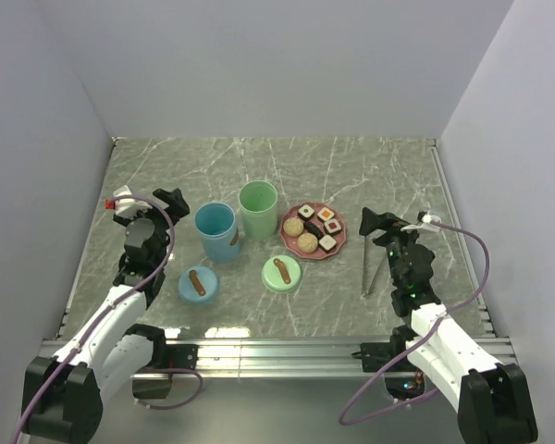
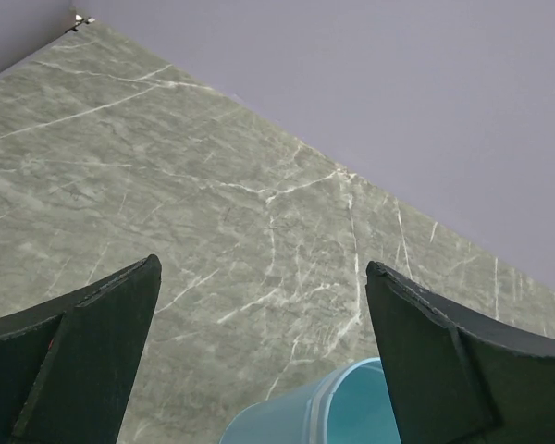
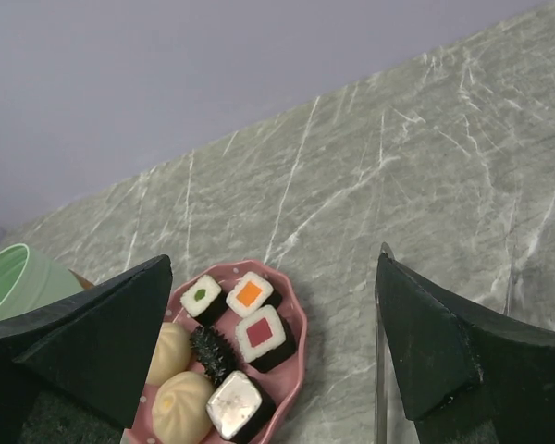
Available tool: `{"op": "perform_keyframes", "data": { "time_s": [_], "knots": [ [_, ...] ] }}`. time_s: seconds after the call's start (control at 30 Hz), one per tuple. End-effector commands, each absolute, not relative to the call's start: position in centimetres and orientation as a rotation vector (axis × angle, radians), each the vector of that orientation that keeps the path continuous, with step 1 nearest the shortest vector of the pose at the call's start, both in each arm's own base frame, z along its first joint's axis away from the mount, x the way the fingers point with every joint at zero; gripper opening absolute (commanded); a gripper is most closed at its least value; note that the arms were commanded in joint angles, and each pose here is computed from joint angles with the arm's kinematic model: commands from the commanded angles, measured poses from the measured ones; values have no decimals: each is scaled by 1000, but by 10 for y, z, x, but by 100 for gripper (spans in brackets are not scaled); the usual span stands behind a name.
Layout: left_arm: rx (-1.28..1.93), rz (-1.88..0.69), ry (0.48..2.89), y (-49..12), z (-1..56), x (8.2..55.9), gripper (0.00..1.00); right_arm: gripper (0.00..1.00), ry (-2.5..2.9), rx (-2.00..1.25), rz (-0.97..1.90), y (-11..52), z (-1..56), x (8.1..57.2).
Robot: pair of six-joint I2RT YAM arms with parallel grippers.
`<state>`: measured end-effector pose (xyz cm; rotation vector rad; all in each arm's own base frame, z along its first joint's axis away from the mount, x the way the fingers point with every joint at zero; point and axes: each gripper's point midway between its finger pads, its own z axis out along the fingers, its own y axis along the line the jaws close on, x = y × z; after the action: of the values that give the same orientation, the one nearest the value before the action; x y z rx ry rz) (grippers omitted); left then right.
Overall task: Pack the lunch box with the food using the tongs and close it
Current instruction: Grab the clamp with the right arm
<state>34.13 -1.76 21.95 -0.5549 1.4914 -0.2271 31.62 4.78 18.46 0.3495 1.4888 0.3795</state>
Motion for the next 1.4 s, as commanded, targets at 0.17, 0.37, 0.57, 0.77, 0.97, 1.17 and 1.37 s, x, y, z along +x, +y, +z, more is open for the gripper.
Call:
{"op": "perform_keyframes", "data": {
  "time_s": [0.17,0.37,0.57,0.77,0.97,1.17,1.37],
  "knots": [
    [-490,-246,1492,-27,226,349,100,99,1444,397,347,38,196,320],
    [-489,-242,1506,-27,224,351,99,100,1464,438,320,32,191,323],
    [-422,-286,1546,-41,221,356,99,100,1653,481,261,34,165,340],
    [-416,-295,1584,-46,216,362,100,100,1878,610,133,29,130,351],
    [-401,-323,1587,-51,216,361,100,100,1978,657,37,34,120,340],
    [-385,-345,1593,-55,214,361,99,100,2059,663,-33,49,107,322],
    [-372,-358,1589,-58,216,359,100,100,2108,714,-130,41,93,300]
  ]
}}
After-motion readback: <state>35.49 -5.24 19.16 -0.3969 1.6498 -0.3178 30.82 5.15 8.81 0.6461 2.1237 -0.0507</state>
